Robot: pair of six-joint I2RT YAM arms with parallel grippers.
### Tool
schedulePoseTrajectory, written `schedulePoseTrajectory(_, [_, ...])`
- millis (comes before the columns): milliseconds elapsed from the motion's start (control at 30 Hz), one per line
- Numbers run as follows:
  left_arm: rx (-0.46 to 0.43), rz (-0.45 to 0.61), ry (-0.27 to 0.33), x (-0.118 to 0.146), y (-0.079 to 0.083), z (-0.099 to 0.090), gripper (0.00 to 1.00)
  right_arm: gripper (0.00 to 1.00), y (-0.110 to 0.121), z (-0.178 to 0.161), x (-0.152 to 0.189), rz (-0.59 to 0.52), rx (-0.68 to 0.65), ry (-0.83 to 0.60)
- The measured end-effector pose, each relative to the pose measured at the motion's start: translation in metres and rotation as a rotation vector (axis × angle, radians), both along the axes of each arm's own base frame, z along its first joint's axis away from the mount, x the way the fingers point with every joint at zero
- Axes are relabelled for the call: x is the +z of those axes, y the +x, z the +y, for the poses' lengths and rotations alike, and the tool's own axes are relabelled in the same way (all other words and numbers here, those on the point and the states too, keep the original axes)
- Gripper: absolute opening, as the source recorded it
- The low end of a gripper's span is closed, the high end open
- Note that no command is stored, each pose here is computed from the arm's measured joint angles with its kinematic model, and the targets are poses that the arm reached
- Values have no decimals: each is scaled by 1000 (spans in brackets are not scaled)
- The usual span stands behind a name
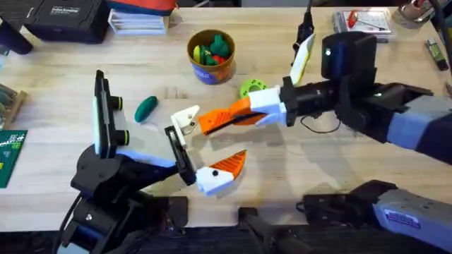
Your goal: Pick up the gripper from the table and insert it into the empty holder that is missing its gripper. Then pick up a screw, insert it into the mounting hole, and use the screwdriver to tighten it. Finally, clean up the table by picking up the vegetable and placing it into the bucket.
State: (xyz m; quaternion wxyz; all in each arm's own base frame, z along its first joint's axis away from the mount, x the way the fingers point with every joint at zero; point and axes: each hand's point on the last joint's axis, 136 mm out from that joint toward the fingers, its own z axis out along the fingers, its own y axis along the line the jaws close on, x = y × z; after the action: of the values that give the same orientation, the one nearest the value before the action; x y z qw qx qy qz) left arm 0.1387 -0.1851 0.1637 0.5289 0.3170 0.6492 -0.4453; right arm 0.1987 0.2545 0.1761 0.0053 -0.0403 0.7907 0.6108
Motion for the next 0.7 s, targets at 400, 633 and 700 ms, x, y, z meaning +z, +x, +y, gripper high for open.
schedulePoseTrajectory(400, [16,12,-4,0,2,1,986,8,15,14,-4,106,7,56])
schedulePoseTrajectory(633, [41,28,-10,0,6,3,986,8,16,37,-13,170,-24,32])
schedulePoseTrajectory(700, [42,39,-14,-1,6,3,985,8,12,45,-14,172,-25,23])
